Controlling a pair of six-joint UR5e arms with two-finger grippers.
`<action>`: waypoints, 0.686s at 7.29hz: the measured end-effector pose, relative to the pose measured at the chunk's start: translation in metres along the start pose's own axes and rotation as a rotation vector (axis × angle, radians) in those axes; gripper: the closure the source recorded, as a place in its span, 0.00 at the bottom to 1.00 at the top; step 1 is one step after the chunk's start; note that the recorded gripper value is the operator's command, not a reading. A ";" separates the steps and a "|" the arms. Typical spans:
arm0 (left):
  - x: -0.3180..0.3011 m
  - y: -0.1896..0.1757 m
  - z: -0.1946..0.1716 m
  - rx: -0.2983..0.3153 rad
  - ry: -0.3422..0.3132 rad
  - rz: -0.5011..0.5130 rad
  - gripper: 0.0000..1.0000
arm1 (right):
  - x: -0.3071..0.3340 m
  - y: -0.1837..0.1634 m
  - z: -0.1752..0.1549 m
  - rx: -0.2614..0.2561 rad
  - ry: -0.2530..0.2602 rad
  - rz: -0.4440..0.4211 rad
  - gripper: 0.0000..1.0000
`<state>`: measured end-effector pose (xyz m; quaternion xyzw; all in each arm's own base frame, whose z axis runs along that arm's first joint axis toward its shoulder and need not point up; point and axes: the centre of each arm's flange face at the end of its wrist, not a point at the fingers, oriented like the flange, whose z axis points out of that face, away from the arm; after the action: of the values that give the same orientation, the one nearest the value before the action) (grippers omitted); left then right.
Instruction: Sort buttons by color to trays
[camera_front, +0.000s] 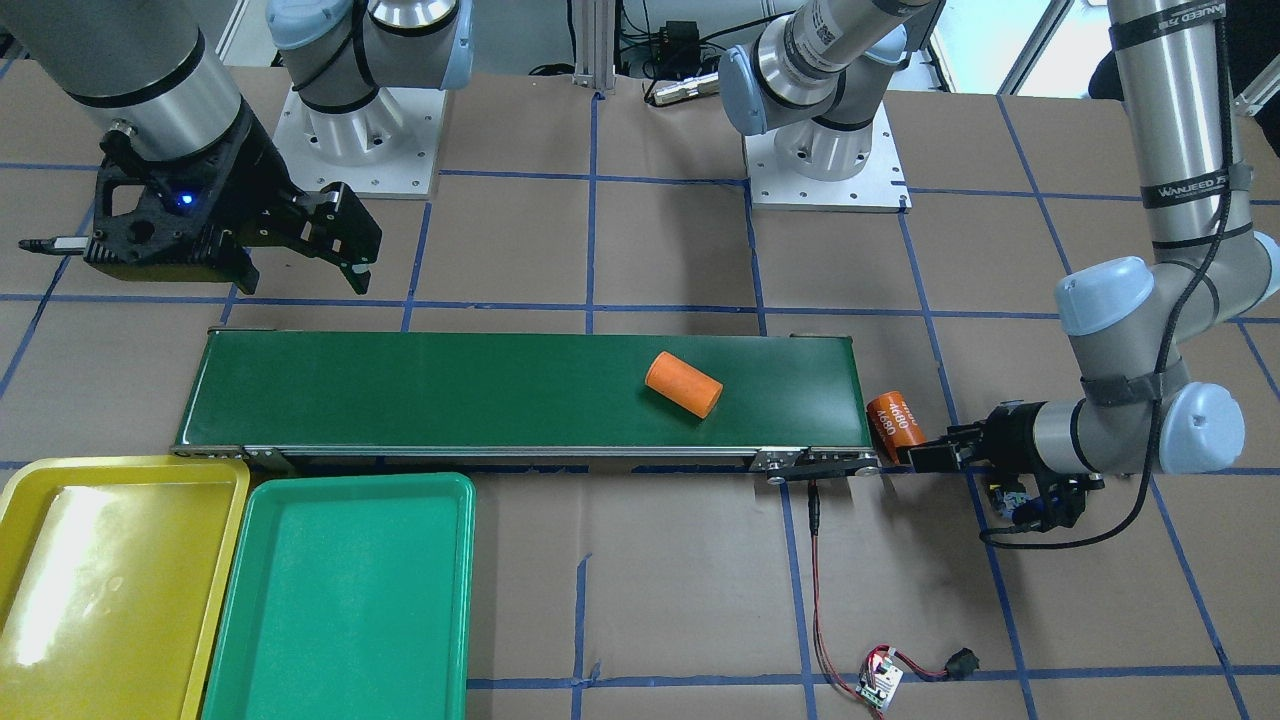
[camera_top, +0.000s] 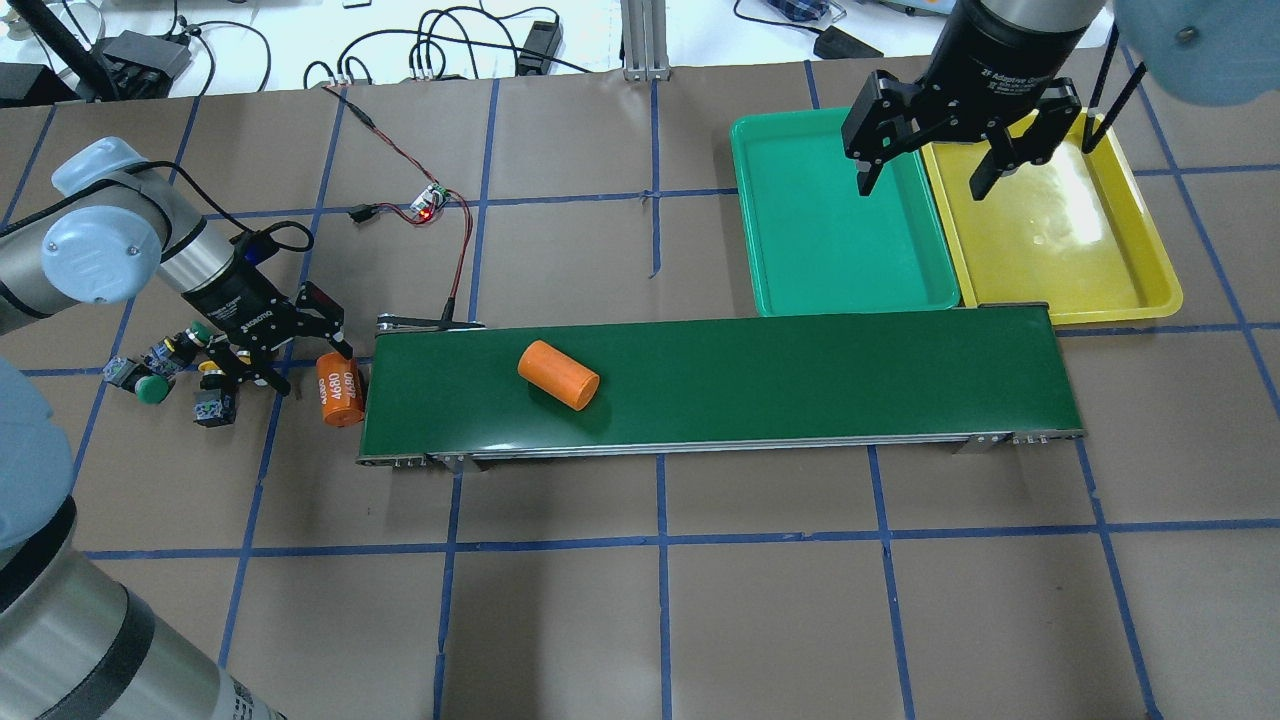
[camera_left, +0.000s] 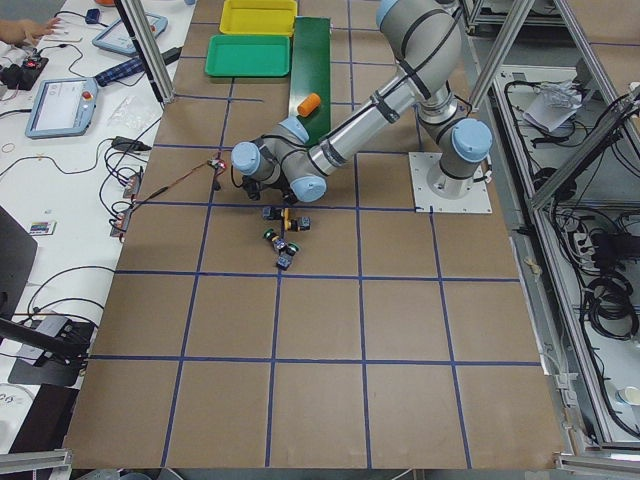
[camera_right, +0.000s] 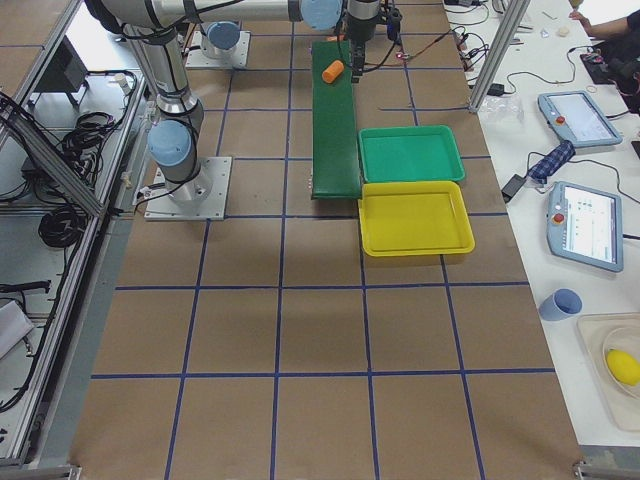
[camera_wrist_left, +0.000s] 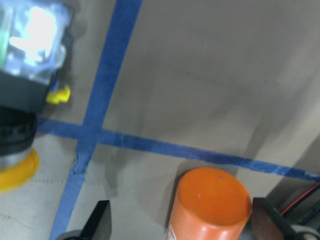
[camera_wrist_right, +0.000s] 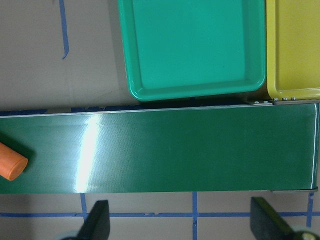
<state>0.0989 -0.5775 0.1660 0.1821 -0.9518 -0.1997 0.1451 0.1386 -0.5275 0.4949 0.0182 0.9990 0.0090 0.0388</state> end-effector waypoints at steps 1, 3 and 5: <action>0.000 -0.001 0.003 0.001 0.000 0.001 0.00 | 0.000 0.000 0.000 0.000 0.000 0.000 0.00; 0.003 -0.001 0.009 -0.008 -0.001 -0.004 0.14 | 0.000 0.000 0.000 0.001 -0.001 0.001 0.00; 0.008 0.006 0.013 -0.016 -0.004 -0.011 0.76 | 0.000 0.000 0.000 0.001 -0.001 0.001 0.00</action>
<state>0.0858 -0.5714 0.1582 0.1855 -0.9495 -0.2085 0.1434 0.1390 -0.5275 0.4954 0.0188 0.9990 0.0084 0.0394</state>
